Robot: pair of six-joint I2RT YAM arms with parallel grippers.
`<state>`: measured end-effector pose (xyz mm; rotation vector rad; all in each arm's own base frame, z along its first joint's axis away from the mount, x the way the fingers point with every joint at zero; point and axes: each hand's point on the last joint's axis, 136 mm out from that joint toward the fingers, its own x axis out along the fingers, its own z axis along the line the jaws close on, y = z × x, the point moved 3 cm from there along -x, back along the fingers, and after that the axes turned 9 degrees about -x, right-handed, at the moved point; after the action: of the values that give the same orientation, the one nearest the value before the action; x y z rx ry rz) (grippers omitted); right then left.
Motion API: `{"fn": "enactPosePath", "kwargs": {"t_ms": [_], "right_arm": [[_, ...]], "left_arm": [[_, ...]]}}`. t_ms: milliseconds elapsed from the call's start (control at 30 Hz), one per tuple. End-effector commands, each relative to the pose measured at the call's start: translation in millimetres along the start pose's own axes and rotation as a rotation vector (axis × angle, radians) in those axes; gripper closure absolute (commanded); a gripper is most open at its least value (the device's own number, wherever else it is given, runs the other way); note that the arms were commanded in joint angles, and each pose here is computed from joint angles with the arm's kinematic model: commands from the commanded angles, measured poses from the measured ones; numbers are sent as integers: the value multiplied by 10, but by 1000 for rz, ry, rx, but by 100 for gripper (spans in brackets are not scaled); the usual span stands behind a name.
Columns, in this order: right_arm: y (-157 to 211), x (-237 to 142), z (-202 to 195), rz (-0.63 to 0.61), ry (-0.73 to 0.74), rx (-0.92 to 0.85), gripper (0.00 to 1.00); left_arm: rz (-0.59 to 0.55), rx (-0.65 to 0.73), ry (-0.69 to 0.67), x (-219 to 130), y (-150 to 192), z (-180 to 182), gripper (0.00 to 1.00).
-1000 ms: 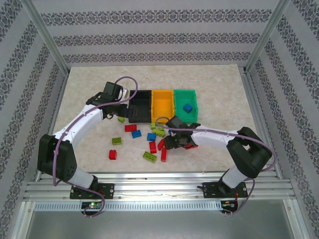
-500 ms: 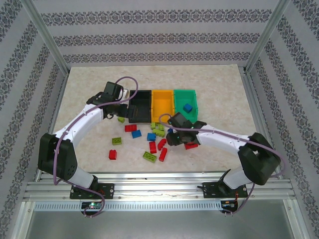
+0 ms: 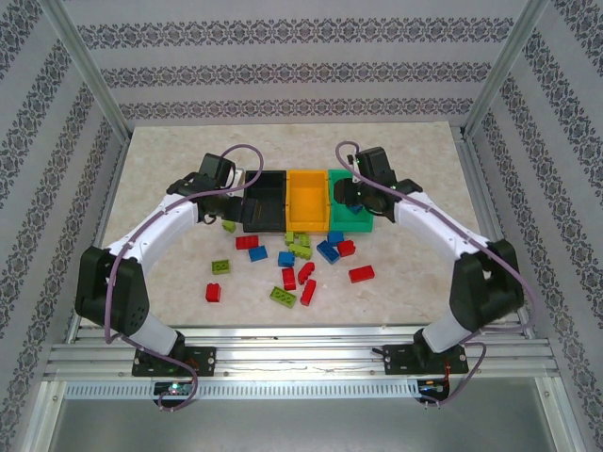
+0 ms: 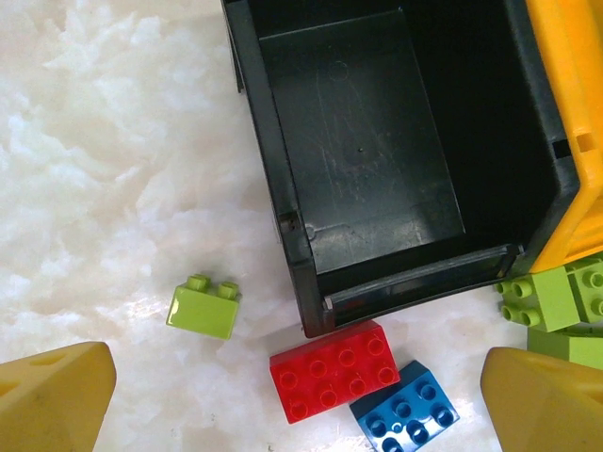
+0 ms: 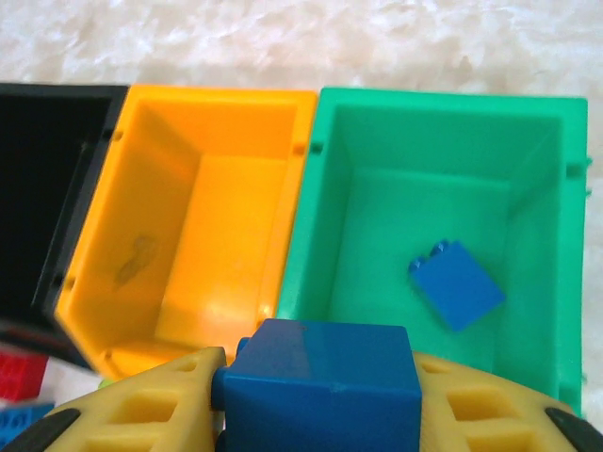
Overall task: Sort the legos into containers by color
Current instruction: Place the lego in the container.
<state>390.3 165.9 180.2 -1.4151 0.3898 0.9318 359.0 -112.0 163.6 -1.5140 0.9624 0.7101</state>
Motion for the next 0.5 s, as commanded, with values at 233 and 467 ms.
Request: {"fn": "enactPosePath", "kwargs": {"t_ms": [233, 467], "right_arm": [[-100, 471, -191, 56, -25, -4, 55], [-52, 355, -148, 40, -23, -18, 48]], "left_arm": [[27, 34, -12, 3, -4, -25, 1], [35, 29, -1, 20, 2, -41, 0]]}}
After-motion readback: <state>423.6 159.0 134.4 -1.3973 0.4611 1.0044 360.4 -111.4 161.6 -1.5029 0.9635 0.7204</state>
